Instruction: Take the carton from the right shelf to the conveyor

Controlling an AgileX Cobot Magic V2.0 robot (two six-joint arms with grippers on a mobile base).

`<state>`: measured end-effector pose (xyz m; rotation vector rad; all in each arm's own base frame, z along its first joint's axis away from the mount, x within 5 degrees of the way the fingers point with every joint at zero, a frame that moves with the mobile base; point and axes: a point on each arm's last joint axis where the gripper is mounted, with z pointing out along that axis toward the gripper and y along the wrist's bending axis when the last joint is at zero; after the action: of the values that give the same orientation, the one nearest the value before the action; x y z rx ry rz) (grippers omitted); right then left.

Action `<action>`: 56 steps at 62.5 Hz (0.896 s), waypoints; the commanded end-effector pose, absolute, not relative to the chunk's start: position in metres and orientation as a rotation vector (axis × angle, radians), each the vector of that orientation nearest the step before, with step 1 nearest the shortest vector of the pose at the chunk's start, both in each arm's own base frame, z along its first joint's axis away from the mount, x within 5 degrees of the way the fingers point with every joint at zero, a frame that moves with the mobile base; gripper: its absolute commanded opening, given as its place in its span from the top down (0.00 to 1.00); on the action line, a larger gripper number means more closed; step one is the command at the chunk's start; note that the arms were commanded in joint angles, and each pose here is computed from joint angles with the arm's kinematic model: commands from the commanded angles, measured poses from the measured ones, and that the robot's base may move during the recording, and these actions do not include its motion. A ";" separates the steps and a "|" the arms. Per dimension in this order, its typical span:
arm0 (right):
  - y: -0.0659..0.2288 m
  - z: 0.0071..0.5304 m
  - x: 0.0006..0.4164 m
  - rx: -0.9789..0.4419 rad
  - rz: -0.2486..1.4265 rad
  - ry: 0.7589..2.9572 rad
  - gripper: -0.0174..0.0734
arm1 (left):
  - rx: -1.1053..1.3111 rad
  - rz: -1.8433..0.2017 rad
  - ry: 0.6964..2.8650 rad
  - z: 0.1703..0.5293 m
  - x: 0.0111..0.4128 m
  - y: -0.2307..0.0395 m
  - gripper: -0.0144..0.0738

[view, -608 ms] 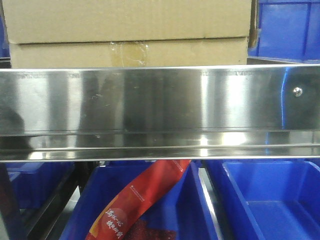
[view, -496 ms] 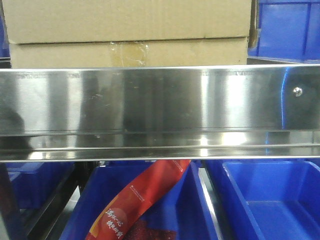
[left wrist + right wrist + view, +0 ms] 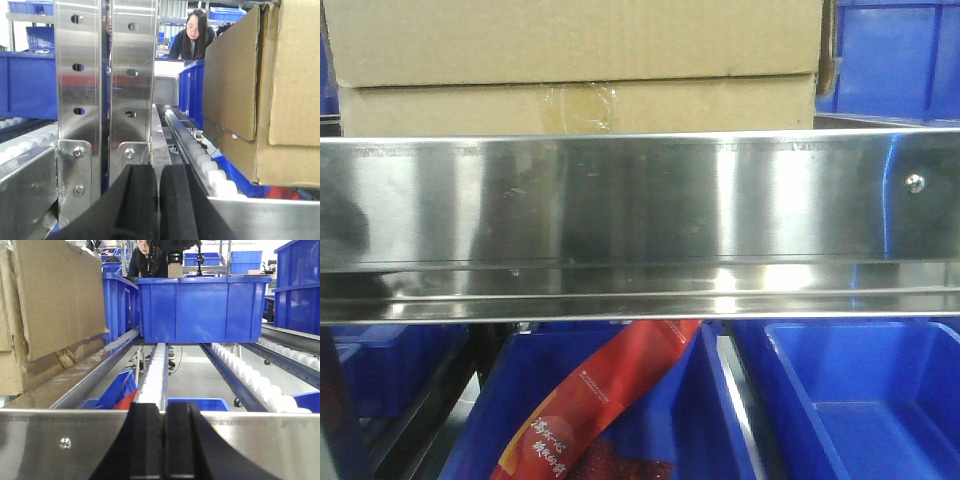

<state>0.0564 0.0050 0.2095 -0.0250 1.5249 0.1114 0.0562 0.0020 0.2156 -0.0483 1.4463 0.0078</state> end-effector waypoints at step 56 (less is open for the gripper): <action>0.006 0.359 0.050 -0.043 0.122 1.419 0.18 | 0.063 0.076 1.462 0.391 0.062 0.002 0.32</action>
<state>0.0436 0.0065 0.3517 -0.0422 1.4388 0.1393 0.0507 0.0049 0.3840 0.0412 1.4023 0.1251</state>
